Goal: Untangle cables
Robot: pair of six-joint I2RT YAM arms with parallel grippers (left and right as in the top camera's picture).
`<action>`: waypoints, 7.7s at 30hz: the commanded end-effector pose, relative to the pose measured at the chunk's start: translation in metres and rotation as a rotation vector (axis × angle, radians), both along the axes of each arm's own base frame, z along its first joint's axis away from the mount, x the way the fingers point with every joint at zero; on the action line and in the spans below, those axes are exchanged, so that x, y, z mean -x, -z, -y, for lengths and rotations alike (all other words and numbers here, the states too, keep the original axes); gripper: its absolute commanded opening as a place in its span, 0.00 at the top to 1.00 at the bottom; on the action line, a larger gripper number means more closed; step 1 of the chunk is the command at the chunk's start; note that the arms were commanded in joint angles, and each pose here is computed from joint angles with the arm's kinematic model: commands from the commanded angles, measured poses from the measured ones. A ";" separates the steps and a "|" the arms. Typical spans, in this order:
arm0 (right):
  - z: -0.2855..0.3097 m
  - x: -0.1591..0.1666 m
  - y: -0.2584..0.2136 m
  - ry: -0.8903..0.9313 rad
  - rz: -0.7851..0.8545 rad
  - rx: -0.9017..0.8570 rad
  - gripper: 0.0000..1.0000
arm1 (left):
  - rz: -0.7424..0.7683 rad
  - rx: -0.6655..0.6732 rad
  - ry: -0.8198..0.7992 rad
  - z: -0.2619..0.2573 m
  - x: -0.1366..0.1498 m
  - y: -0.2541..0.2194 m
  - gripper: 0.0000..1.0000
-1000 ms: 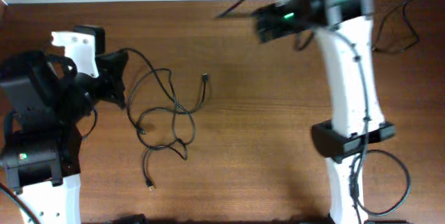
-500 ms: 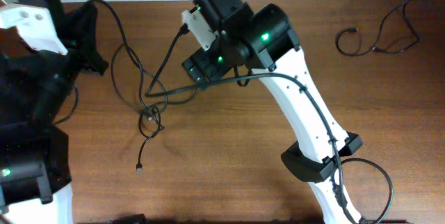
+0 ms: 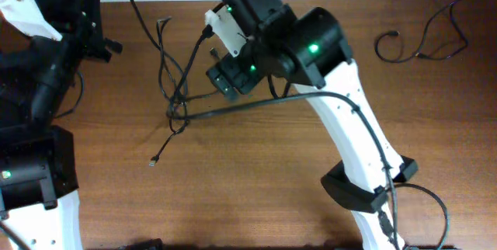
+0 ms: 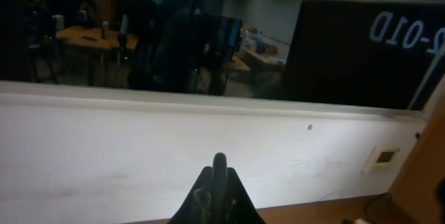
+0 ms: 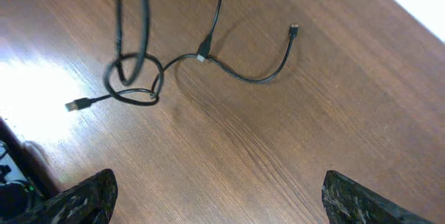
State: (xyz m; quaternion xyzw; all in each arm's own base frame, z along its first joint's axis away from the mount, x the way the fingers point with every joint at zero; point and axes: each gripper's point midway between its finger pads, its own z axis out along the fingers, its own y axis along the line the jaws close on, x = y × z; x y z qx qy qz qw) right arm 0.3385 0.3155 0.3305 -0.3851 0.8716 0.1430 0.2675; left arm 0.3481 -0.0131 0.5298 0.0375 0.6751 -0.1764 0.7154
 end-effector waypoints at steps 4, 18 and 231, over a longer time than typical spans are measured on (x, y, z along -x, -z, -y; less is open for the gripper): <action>0.007 0.009 -0.026 -0.013 0.053 -0.042 0.07 | 0.050 0.003 0.076 0.016 0.024 -0.028 1.00; -0.062 0.048 -0.028 -0.194 0.056 -0.128 0.07 | 0.150 -0.008 0.044 0.016 0.048 -0.073 1.00; 0.509 -0.068 -0.103 1.289 0.414 -0.202 0.01 | -0.156 0.027 0.610 0.353 -0.029 0.105 0.01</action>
